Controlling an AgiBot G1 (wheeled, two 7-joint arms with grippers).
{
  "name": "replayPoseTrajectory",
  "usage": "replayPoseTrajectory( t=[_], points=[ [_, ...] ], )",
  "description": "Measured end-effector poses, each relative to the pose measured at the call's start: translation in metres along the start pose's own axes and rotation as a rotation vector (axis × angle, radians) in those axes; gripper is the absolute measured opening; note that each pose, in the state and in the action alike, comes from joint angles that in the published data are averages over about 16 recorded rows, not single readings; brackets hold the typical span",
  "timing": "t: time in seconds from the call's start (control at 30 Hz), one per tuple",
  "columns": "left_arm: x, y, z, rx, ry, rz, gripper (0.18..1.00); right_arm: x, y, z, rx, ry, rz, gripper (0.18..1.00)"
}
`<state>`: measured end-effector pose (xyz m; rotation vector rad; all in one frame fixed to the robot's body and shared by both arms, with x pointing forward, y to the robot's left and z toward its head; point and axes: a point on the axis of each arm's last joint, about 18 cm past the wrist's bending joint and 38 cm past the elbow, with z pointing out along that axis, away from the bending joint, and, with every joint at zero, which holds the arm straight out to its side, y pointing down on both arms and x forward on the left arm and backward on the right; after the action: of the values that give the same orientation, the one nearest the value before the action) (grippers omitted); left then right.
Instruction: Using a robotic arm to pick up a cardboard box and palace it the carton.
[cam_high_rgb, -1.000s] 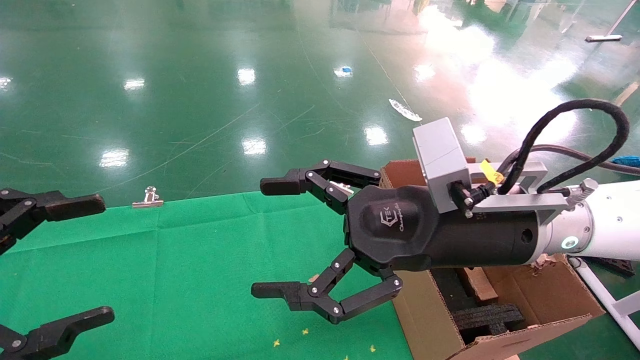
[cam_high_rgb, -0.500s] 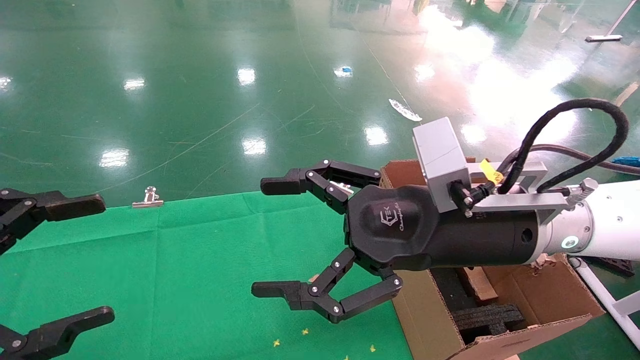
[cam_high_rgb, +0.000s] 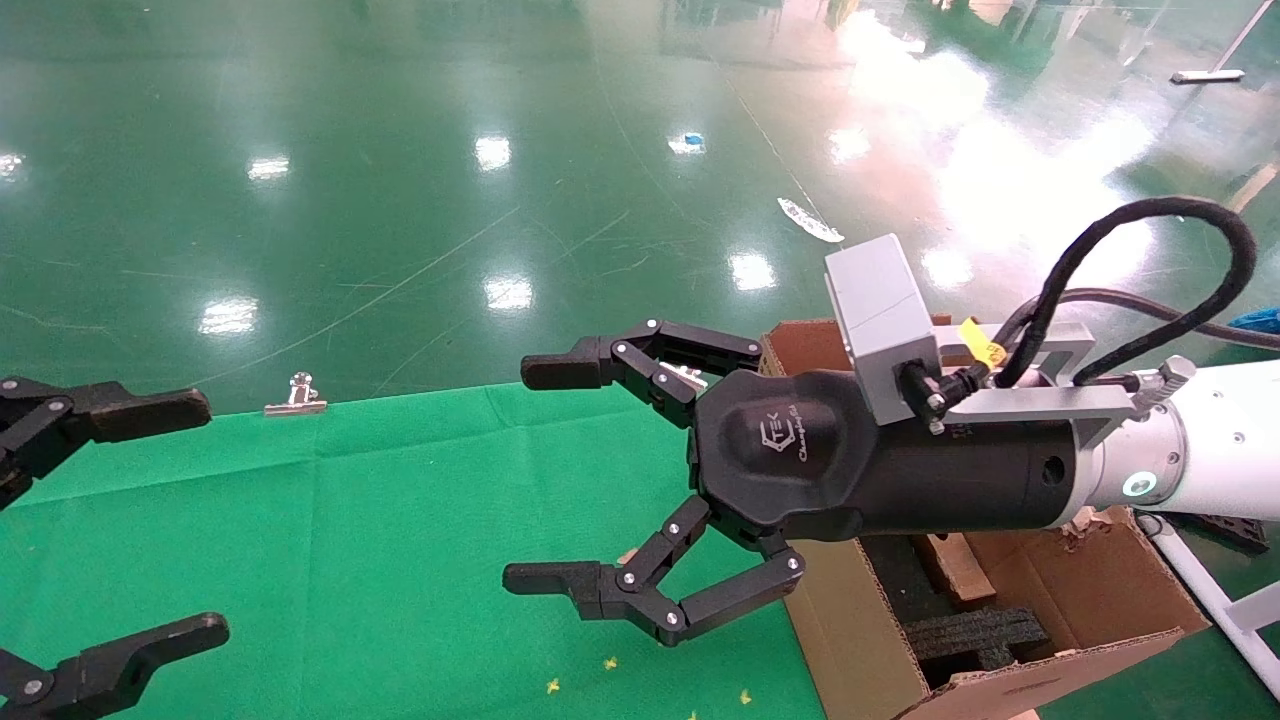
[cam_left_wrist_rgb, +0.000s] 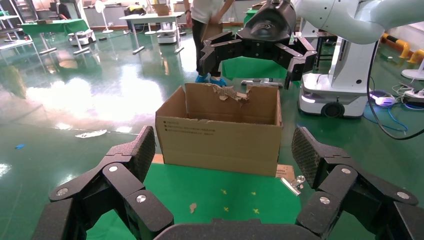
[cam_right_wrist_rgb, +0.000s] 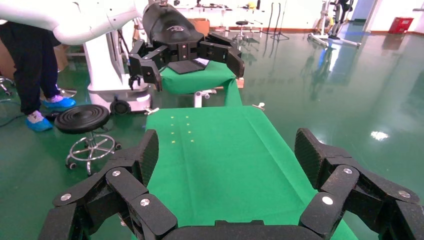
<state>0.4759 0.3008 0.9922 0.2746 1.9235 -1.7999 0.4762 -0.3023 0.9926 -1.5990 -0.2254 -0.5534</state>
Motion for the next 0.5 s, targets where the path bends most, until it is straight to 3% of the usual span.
replayPoseTrajectory(
  t=[0.5],
  points=[
    [0.0000,0.0000,0.0000,0.000,0.000,0.000,1.001,0.0000,0.0000,0.0000,0.000,0.000,0.000,1.000]
  ],
)
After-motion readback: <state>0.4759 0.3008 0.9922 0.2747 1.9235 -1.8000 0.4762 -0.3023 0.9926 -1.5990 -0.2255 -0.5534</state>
